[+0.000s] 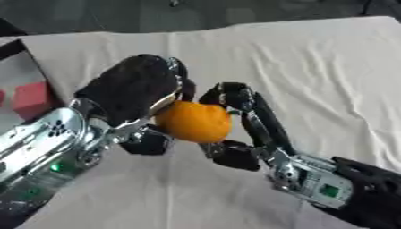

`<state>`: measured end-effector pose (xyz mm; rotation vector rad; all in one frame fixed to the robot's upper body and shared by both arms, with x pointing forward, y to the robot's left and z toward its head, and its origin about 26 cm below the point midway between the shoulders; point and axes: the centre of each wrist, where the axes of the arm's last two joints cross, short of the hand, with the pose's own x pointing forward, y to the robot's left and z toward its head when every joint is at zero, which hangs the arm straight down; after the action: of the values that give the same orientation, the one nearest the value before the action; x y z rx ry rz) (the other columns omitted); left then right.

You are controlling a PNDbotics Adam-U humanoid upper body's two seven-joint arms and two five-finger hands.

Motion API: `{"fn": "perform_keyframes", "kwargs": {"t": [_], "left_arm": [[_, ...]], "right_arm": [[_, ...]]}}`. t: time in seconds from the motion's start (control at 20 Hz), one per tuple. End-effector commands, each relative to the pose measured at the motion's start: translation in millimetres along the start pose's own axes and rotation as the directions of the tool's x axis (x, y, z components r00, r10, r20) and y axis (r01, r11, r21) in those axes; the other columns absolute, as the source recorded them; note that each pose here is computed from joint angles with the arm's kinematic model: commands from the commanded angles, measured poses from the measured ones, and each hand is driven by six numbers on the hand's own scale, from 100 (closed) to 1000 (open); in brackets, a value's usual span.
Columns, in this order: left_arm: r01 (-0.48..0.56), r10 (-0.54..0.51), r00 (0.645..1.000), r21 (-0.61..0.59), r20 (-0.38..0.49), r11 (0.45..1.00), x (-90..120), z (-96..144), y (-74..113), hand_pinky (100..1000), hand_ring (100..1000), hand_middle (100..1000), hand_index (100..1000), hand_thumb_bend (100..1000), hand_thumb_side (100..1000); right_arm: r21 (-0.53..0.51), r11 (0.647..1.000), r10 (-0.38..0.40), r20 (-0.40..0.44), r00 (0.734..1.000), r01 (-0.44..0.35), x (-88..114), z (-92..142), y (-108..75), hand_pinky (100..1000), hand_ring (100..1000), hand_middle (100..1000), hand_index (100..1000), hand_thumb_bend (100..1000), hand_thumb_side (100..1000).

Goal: Pick up the objects with one hand, pass them to the other hand, and then place them into the box on the other side of the table.

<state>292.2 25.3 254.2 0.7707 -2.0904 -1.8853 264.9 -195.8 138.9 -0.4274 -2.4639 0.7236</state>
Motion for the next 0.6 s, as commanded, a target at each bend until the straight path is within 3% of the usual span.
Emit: {"fn": "perform_keyframes", "kwargs": {"t": [0.05,0.3,0.6], "left_arm": [[0.0,-0.001,1.0,0.044,0.019,0.999,5.5,-2.0,12.9,718,507,339,425,244,150],[0.015,-0.016,1.0,0.033,0.014,0.999,6.3,-1.7,15.4,717,507,329,417,245,153],[0.023,-0.023,1.0,0.029,0.011,0.999,7.1,0.0,19.8,716,508,327,415,255,154]], "right_arm": [[-0.004,1.0,0.023,0.014,1.0,-0.023,1.8,-2.4,-2.0,294,637,504,600,500,100],[0.011,0.997,0.076,0.004,0.997,-0.076,1.6,-2.6,-2.3,375,749,622,735,697,258],[0.048,0.987,0.157,-0.01,0.988,-0.156,1.8,-3.0,-2.2,436,825,735,832,768,361]]}}
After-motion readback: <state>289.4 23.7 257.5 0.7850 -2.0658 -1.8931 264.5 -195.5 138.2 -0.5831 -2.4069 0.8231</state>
